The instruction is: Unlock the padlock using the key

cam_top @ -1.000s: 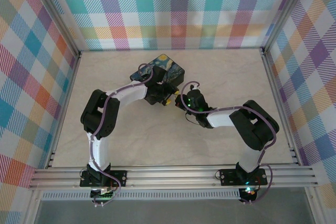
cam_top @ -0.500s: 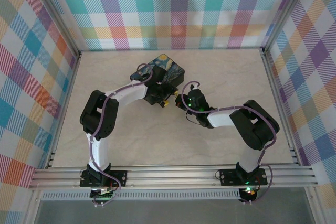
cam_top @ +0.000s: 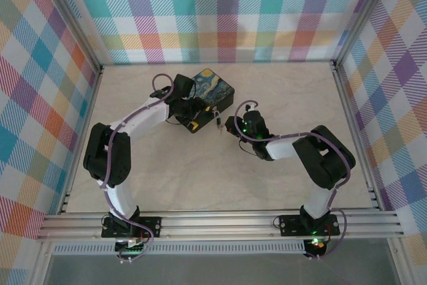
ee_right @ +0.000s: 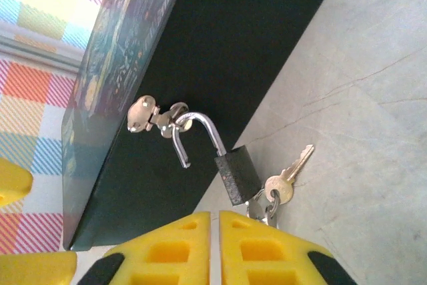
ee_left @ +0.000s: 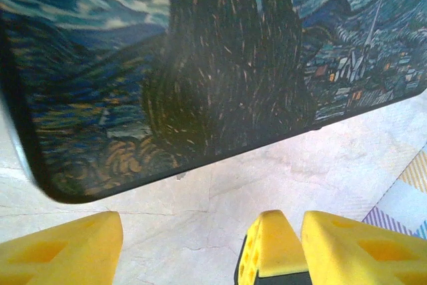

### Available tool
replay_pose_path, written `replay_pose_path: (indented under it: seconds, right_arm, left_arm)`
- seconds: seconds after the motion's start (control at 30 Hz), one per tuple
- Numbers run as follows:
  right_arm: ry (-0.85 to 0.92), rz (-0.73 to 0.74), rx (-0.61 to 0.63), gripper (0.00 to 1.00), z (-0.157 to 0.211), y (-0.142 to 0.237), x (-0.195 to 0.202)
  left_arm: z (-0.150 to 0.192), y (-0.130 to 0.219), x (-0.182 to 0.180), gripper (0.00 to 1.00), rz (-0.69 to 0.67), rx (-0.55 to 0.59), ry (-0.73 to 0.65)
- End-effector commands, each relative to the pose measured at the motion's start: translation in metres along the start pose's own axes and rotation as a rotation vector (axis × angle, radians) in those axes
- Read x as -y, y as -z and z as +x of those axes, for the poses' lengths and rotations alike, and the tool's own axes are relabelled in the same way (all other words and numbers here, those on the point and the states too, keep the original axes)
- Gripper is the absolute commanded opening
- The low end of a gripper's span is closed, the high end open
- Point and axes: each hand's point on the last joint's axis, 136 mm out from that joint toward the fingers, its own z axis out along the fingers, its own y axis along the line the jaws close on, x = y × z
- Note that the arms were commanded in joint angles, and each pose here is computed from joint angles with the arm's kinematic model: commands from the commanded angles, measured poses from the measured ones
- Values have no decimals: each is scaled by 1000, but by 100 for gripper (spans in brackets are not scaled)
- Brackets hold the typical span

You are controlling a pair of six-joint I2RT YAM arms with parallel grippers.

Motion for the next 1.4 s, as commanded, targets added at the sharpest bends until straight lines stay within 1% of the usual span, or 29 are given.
replay_pose_path:
  seconds: [0.0, 0.07, 0.13, 0.2, 0.27, 0.4, 0.53, 0.7, 0.77, 0.8, 0.87, 0.97, 1.03, 1.17, 1.3, 1.37]
  right_arm:
    - [170, -22, -92, 20, 4, -9, -16]
    - [227, -22, -124, 25, 4, -12, -16]
    - [239, -42, -144, 31, 3, -14, -17]
    - [268, -32, -173, 33, 4, -19, -16]
    - [303, -1, -187, 33, 4, -26, -11]
    - [339, 34, -201, 34, 2, -36, -3]
    - [336, 71, -191, 35, -2, -37, 8]
    - [327, 73, -222, 34, 6, -45, 15]
    - [307, 71, -228, 34, 9, -48, 18]
    - [297, 72, -231, 34, 11, -50, 21]
    - [285, 73, -237, 33, 15, -53, 24]
    - [270, 74, -230, 31, 16, -57, 28]
    - [259, 85, -220, 28, 15, -58, 30]
    - [241, 102, -203, 19, 13, -59, 33]
    - [211, 94, -198, 13, 9, -61, 30]
    - [187, 79, -190, 8, 5, -61, 26]
  left_arm:
    - [-11, 17, -18, 70, -44, 34, -26]
    - [-21, 26, -22, 70, -43, 48, -41]
    - [-31, 32, -24, 70, -46, 60, -69]
    - [-37, 37, -22, 70, -54, 72, -129]
    - [-41, 38, -18, 70, -68, 77, -214]
    - [-48, 34, -19, 69, -109, 87, -318]
    - [-60, 45, -19, 69, -152, 150, -387]
    - [-81, 50, -17, 69, -236, 235, -507]
    - [-89, 50, -17, 70, -258, 266, -555]
    - [-92, 48, -18, 72, -263, 274, -569]
    - [-93, 39, -17, 75, -253, 258, -584]
    - [-93, 23, -16, 77, -232, 236, -585]
    - [-96, 16, -14, 78, -219, 242, -583]
    - [-102, 12, -12, 79, -205, 276, -615]
    - [-105, 1, -22, 79, -244, 263, -626]
    - [-106, -2, -31, 79, -267, 266, -624]
